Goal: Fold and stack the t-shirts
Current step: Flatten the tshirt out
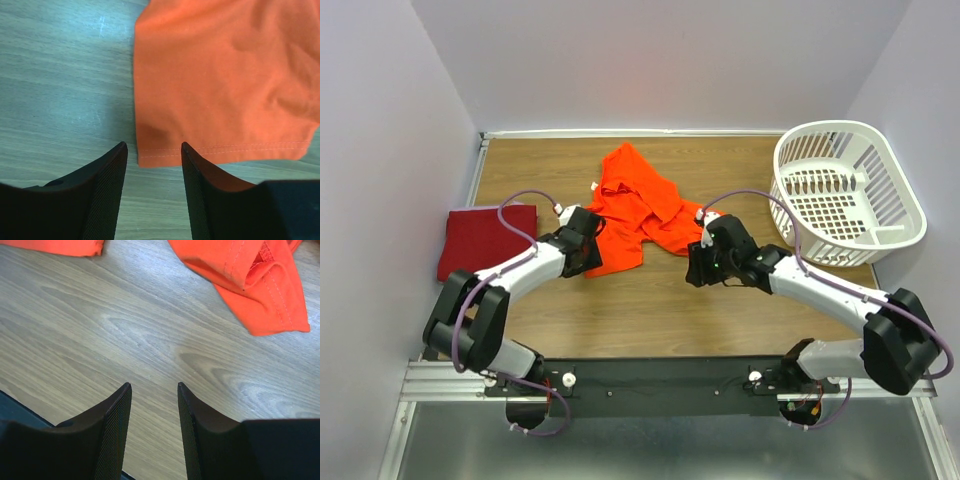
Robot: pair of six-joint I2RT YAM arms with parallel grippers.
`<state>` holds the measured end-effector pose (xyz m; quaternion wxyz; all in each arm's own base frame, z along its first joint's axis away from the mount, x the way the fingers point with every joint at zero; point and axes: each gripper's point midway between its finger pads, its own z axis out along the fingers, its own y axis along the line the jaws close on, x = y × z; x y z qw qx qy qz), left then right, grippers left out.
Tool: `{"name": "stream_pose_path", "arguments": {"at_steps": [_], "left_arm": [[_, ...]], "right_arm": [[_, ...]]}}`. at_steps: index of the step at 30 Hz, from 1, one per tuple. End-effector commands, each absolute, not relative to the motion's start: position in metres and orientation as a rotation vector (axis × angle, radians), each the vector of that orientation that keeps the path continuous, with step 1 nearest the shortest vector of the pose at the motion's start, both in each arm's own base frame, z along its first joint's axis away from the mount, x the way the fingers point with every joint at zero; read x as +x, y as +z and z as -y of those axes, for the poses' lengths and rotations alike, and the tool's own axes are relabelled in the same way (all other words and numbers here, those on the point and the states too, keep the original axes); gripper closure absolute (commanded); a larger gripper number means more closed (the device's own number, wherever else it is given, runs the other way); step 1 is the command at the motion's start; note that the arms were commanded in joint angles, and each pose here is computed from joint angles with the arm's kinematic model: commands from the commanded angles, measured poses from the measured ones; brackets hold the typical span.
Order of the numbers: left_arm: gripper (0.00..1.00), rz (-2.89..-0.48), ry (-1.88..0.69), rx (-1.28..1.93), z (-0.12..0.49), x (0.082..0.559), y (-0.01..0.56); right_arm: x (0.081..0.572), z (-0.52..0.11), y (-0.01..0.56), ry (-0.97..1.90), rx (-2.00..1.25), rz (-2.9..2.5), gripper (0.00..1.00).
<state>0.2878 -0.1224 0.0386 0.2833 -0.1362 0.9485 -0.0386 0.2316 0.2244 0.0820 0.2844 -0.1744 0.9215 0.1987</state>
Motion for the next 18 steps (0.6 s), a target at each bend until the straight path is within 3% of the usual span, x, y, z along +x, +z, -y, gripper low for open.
{"name": "stream_pose_path", "arguments": {"at_steps": [1, 11, 18], "left_arm": [[0.46, -2.592, 0.044, -0.33, 0.112, 0.281, 0.029], [0.5, -2.643, 0.056, -0.309, 0.118, 0.278, 0.016], [0.71, -2.695, 0.102, -0.329, 0.113, 0.265, -0.002]], "right_arm": [[0.231, -0.218, 0.083, 0.495, -0.482, -2.437, 0.51], [0.232, -0.215, 0.087, 0.489, -0.488, -2.406, 0.51], [0.233, -0.215, 0.1, 0.504, -0.478, -2.359, 0.51]]}}
